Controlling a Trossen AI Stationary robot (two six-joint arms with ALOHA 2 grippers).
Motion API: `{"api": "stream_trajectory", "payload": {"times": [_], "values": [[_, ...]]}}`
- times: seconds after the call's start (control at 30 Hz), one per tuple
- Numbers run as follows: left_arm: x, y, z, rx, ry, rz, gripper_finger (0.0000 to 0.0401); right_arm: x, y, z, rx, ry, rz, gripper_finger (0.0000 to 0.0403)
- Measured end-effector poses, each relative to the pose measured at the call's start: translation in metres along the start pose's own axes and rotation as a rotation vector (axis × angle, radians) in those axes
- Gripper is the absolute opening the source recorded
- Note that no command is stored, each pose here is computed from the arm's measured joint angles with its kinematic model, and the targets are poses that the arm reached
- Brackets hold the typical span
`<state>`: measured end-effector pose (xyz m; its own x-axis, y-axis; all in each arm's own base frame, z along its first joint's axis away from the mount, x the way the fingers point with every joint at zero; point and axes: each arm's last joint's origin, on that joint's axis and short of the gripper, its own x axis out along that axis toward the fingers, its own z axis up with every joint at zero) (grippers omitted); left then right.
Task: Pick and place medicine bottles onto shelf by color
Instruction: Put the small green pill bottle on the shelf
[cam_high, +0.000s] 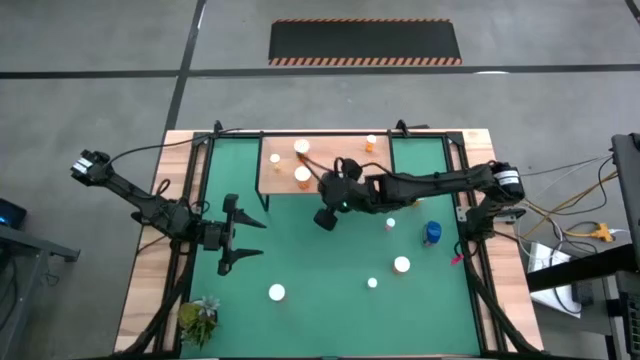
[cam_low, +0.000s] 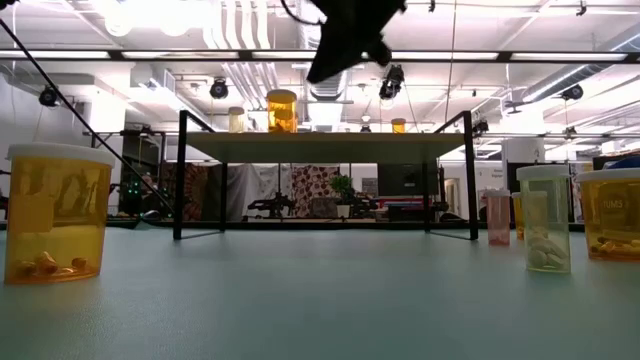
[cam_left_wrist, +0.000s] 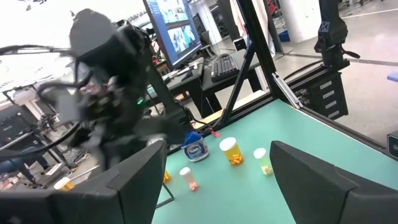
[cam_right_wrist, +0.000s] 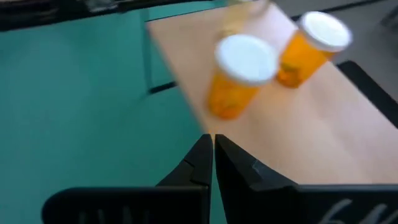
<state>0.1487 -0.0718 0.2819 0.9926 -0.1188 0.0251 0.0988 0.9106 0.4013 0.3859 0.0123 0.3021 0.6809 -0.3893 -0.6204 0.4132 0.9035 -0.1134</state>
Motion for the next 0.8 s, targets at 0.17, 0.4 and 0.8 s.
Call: {"api": "stream_trajectory", "payload": {"times": [0.17,0.4,0.8], "values": [[0.000,0.000,0.000,-0.002,-0.001,0.000,0.0270,-0.028,0.029,-0.012,-0.110,0.036,0.072,0.0009],[0.000,0.001,0.002,-0.035,-0.019,0.008,0.0270,-0.062,0.069,-0.039,-0.256,0.061,0.177,0.0009],[0.019,-0.009,-0.001,-0.151,-0.027,0.010,0.0270,-0.093,0.118,-0.099,-0.466,0.068,0.320,0.0009]]}}
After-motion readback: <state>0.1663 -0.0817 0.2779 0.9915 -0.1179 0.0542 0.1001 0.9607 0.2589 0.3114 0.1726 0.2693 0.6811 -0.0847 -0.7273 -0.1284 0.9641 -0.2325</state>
